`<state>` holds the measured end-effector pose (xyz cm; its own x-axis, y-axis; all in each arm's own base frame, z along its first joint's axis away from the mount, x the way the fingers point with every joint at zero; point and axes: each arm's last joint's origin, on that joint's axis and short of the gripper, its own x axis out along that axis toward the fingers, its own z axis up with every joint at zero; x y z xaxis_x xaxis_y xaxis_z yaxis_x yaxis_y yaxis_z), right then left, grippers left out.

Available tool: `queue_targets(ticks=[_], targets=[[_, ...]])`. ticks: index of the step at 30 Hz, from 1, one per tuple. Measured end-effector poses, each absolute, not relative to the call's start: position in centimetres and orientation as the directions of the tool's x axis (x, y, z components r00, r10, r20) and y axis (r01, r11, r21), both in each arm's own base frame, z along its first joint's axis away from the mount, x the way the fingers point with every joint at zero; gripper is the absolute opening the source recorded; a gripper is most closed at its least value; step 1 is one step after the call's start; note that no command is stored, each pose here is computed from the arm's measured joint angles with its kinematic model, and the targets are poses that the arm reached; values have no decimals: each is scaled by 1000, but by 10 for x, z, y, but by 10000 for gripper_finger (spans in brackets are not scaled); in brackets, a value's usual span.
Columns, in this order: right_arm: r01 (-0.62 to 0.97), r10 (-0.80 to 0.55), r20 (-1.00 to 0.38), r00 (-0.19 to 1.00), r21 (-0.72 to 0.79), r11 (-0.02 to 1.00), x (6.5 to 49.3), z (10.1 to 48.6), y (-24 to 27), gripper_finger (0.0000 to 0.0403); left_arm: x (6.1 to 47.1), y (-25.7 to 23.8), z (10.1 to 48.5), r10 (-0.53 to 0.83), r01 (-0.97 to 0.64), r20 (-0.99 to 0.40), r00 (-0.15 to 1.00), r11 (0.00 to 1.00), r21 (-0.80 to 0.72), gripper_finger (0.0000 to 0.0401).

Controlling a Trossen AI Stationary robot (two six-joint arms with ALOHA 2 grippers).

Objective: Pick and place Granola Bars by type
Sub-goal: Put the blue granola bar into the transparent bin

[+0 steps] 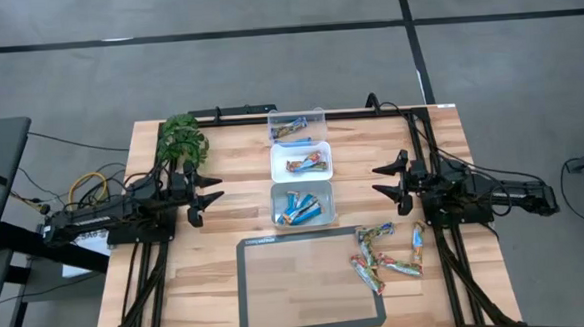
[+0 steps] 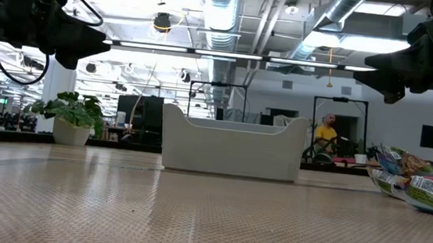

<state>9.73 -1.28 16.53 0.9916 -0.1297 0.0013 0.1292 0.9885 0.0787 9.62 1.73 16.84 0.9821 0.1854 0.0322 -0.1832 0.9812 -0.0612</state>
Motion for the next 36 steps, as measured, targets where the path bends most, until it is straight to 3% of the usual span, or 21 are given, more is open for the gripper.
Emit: queue_targets(ticks=[4, 7, 11, 13, 15, 20, 23, 27, 32, 36], targets=[[129, -130, 2, 992, 83, 988, 97, 165, -13, 240, 96, 17, 168, 185, -183, 32, 982, 981, -68, 167], [85, -93, 10, 996, 324, 942, 97, 166, -12, 240, 96, 17, 168, 185, -183, 32, 982, 981, -60, 167], [49, -70, -3, 998, 747, 663, 96, 177, -11, 240, 96, 17, 168, 185, -183, 32, 982, 982, -49, 167], [72, -53, -53, 997, 865, 496, 95, 184, -10, 240, 96, 17, 168, 185, -183, 32, 982, 982, -50, 167], [128, -23, -131, 991, 896, 424, 94, 188, -9, 240, 96, 17, 168, 185, -183, 32, 982, 982, -50, 167], [257, 36, -327, 944, 800, 543, 102, 207, -6, 240, 96, 17, 168, 185, -183, 32, 982, 982, -42, 167], [249, 89, -419, 904, 683, 687, 117, 227, -1, 240, 96, 17, 168, 185, -183, 32, 982, 982, -47, 167], [256, 162, -596, 787, 553, 793, 136, 238, 9, 240, 96, 17, 168, 185, -184, 32, 982, 982, -39, 167], [82, 239, -731, 639, 373, 924, 159, 236, 30, 240, 96, 17, 168, 185, -183, 32, 982, 982, -50, 167], [-58, 273, -789, 550, 291, 955, 165, 227, 46, 240, 96, 17, 168, 185, -184, 32, 982, 982, -36, 167]])
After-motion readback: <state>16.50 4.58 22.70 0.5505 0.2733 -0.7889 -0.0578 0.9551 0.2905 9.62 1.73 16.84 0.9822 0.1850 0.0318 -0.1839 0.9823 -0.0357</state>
